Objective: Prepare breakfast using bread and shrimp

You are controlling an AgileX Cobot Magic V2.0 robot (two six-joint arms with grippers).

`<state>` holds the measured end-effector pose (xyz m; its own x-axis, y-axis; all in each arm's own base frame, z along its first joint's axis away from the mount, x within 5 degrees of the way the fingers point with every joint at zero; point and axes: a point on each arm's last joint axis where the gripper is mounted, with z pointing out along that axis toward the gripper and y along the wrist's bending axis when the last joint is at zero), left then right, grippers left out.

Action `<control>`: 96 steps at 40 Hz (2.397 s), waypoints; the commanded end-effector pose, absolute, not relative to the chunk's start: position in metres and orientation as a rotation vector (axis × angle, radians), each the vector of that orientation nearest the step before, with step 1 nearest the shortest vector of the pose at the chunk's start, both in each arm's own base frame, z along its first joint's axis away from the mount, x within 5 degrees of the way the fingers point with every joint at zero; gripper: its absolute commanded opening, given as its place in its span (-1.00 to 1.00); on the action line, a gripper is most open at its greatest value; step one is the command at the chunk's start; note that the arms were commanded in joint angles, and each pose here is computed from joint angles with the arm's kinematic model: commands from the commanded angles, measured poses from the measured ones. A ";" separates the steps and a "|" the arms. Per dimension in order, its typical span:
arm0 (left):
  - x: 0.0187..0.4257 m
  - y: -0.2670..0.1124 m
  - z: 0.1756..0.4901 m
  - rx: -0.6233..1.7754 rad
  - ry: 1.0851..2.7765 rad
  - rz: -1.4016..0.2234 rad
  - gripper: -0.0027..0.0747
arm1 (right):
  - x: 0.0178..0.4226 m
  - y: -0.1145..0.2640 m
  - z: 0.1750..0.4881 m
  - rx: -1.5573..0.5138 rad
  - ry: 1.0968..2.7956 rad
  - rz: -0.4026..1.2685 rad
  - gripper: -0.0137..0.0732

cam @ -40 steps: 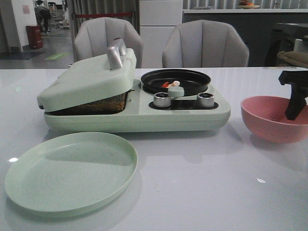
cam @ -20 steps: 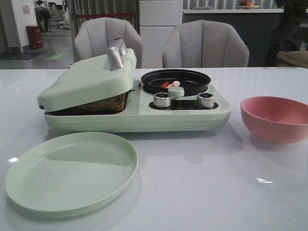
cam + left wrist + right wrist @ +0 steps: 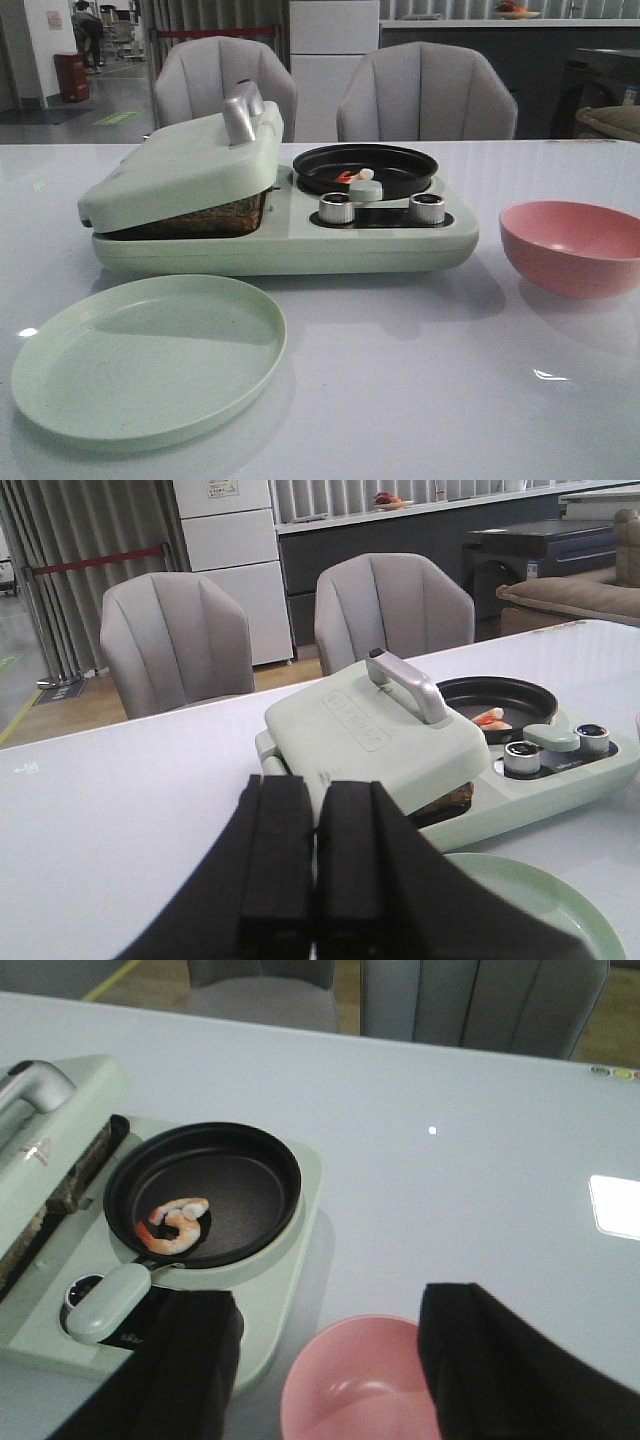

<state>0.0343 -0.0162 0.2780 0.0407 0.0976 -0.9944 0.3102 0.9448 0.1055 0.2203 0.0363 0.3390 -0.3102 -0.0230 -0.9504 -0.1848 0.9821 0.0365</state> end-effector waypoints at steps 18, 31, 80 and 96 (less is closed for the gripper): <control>0.033 -0.015 0.293 0.283 1.446 -0.181 -0.64 | 0.105 0.024 0.310 -0.142 1.505 0.197 0.46; 0.033 -0.015 0.293 0.283 1.446 -0.181 -0.64 | 0.083 0.019 0.269 -0.149 1.519 0.200 0.46; 0.039 -0.013 0.278 0.344 1.474 -0.067 -0.64 | 0.083 0.018 0.270 -0.147 1.514 0.199 -0.36; 0.058 -0.005 0.225 0.057 1.371 -0.072 -0.64 | 0.083 0.018 0.270 -0.147 1.514 0.199 -0.36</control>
<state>0.0575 -0.0071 0.2167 0.0631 0.0366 -0.9973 0.1193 0.9919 0.0440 0.0819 0.0207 0.2545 -0.0508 0.0242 -0.9984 -0.2430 0.9694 0.0358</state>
